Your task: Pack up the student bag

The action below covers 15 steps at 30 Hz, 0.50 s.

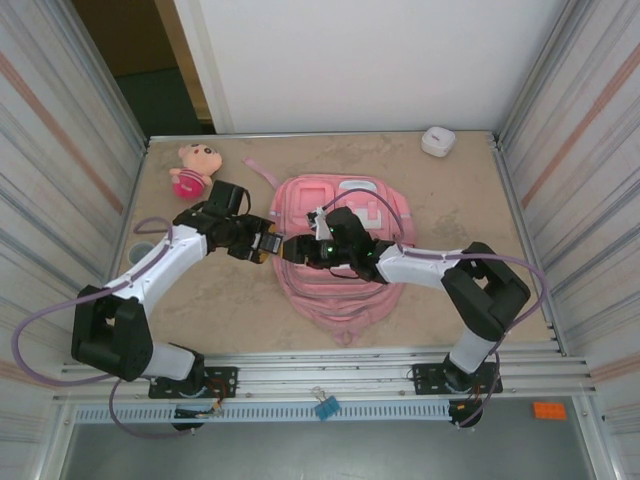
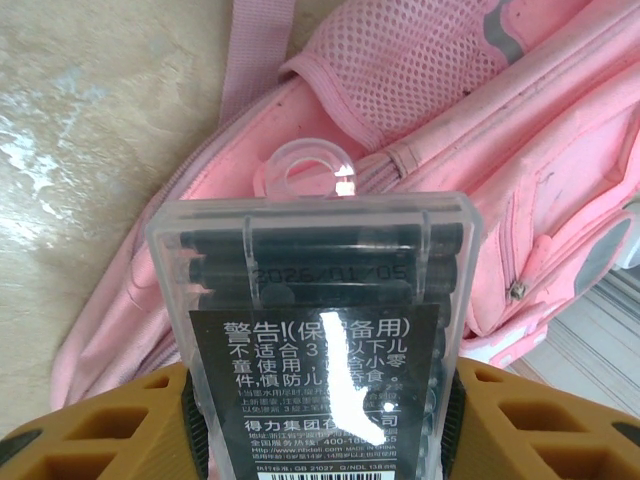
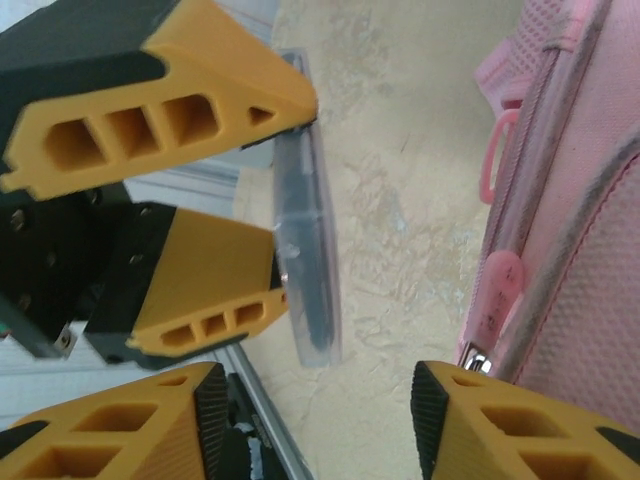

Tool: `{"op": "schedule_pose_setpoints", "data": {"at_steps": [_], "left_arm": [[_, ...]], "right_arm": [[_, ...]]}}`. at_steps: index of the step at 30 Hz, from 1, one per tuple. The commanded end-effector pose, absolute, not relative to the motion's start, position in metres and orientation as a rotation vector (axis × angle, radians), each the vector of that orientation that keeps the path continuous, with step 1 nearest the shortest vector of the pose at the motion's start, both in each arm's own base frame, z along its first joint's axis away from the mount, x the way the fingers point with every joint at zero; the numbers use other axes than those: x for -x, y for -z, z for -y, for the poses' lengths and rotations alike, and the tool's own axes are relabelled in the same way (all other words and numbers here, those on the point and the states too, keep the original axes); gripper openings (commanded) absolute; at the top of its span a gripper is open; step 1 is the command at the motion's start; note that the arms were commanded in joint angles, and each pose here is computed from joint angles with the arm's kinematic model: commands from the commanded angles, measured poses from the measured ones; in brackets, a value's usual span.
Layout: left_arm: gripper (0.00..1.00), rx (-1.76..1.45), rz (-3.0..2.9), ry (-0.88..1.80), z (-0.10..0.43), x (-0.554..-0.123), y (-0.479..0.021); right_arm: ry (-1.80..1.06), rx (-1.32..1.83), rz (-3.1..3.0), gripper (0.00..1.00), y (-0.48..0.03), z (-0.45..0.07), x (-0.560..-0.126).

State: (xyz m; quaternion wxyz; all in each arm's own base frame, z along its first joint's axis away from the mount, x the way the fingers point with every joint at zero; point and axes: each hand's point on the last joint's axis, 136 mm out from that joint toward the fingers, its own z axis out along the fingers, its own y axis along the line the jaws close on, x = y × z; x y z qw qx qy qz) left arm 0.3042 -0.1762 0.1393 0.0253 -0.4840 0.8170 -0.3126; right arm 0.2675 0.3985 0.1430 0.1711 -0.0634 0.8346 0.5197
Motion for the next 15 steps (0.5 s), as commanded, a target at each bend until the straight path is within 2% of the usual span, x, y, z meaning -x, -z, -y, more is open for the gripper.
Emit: {"op": "schedule_pose_setpoints", "data": {"at_steps": [1,6,11,13,15], "left_arm": [[0.51,1.494,-2.491,1.071,0.185,-0.301,-0.153],[0.51,1.479,-2.49,1.107,0.192,-0.299,-0.157],[0.51,1.467,-2.493,1.104,0.194,-0.298,-0.156],[0.55,1.448,-2.493,1.076,0.191,-0.298,-0.155],[0.63,1.388,-2.5,1.015,0.185,-0.3,-0.157]], "right_arm": [[-1.526,0.146,-2.306,0.48,-0.155,-0.411,-0.279],[-1.543,0.139,-2.282,0.36,-0.157,-0.417,-0.285],[-1.557,0.151,-2.263,0.12,-0.162,-0.417,-0.287],[-1.556,0.147,-2.251,0.06,-0.165,-0.411,-0.287],[-1.546,0.135,-2.24,0.03,-0.168,-0.401,-0.287]]}}
